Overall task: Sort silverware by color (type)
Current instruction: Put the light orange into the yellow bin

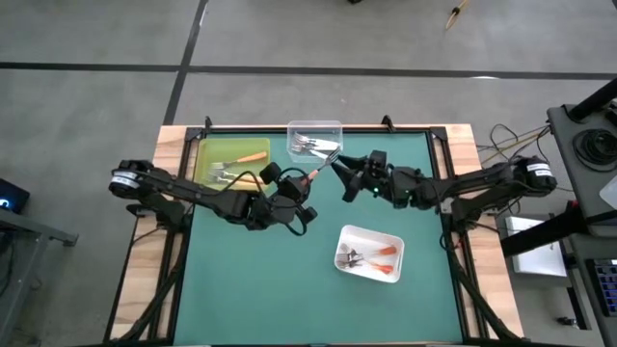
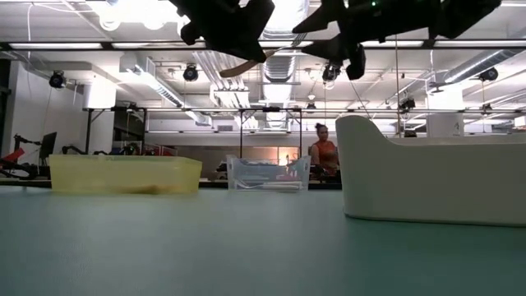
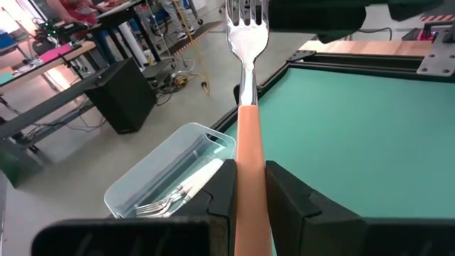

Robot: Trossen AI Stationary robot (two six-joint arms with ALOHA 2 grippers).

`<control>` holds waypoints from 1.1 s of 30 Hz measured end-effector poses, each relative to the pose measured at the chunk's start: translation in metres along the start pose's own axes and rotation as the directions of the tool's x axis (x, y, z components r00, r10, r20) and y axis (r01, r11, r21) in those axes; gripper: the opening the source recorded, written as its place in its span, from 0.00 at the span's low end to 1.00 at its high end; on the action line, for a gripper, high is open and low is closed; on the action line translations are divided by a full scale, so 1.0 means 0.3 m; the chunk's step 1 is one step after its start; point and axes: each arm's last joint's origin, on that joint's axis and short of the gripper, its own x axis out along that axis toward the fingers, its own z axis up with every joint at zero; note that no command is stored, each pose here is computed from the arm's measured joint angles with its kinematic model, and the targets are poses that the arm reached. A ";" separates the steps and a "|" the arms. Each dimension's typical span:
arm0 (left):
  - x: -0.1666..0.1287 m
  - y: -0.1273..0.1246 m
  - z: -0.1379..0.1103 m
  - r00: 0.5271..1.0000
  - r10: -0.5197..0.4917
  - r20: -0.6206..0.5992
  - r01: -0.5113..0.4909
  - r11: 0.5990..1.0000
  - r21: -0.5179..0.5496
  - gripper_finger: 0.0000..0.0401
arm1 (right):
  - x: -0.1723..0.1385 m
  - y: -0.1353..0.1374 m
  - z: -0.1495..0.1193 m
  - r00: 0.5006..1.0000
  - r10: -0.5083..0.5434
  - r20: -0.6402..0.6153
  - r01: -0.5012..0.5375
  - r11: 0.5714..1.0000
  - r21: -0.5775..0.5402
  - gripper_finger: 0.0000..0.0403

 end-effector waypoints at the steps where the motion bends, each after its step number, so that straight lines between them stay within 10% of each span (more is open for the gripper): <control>1: 0.000 0.000 0.000 1.000 0.000 0.000 0.000 1.000 -0.003 0.09 | 0.008 0.004 -0.002 1.000 -0.001 -0.002 0.001 1.000 -0.008 0.47; 18: 0.000 -0.002 0.017 0.999 -0.004 0.034 0.006 0.999 -0.054 0.09 | 0.143 0.059 -0.065 0.999 -0.016 -0.031 0.012 0.995 -0.104 0.46; 27: 0.000 -0.002 0.016 0.999 -0.008 0.033 0.010 0.999 -0.052 0.09 | 0.164 0.077 -0.063 1.000 0.007 -0.024 -0.010 0.991 -0.131 0.08; 33: 0.001 -0.003 0.016 0.999 -0.013 0.032 0.015 0.999 -0.050 0.09 | 0.162 0.079 -0.061 1.000 0.013 -0.028 -0.018 0.987 -0.162 0.04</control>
